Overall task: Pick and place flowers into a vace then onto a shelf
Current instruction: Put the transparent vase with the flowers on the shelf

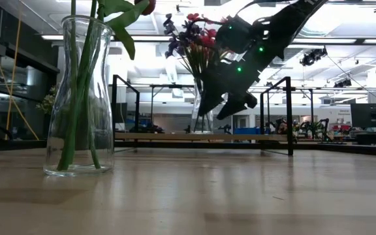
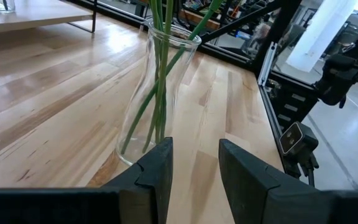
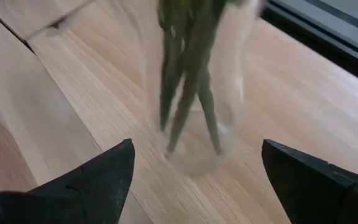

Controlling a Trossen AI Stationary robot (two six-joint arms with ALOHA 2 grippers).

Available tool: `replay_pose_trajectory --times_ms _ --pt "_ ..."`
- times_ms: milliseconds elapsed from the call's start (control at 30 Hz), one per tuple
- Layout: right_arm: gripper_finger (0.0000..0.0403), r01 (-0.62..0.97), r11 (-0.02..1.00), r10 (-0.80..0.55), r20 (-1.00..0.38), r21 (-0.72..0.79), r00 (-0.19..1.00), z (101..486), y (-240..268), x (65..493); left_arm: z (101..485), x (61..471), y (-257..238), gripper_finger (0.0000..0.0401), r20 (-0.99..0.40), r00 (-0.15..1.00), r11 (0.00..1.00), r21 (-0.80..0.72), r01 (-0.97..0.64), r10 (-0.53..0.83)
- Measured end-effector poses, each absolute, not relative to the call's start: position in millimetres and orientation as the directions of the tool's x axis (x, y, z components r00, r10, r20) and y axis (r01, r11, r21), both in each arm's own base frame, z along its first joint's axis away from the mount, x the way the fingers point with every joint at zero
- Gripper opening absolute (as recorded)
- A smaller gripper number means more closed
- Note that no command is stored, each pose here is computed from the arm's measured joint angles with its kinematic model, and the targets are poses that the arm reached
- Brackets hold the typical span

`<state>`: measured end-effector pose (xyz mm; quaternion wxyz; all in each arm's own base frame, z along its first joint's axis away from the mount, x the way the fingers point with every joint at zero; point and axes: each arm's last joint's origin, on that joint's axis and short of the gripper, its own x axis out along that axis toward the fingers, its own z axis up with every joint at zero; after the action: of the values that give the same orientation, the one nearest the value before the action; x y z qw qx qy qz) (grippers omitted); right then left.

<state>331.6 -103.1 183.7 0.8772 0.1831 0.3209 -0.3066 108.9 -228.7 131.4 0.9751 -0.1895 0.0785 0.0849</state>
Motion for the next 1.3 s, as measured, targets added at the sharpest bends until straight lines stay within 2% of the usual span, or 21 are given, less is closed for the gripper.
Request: replay_pose_trajectory --times_ms 500,1033,1300 --pt "0.0337 0.667 0.737 -0.395 -0.734 0.106 0.553 184.4 -99.8 322.7 131.2 108.8 -228.5 0.0163 -0.186 0.973 0.915 -0.353 -0.196 0.136" --pt "0.0337 0.623 0.766 -0.33 -0.736 0.157 0.591 235.6 -62.7 292.5 130.8 108.7 -228.1 0.0163 -0.187 0.973 0.917 -0.347 -0.197 0.138" --pt "0.0337 0.579 0.781 -0.285 -0.69 0.235 0.665 271.9 -29.3 266.3 131.4 108.9 -228.7 0.0163 -0.185 0.973 0.913 -0.357 -0.196 0.136"
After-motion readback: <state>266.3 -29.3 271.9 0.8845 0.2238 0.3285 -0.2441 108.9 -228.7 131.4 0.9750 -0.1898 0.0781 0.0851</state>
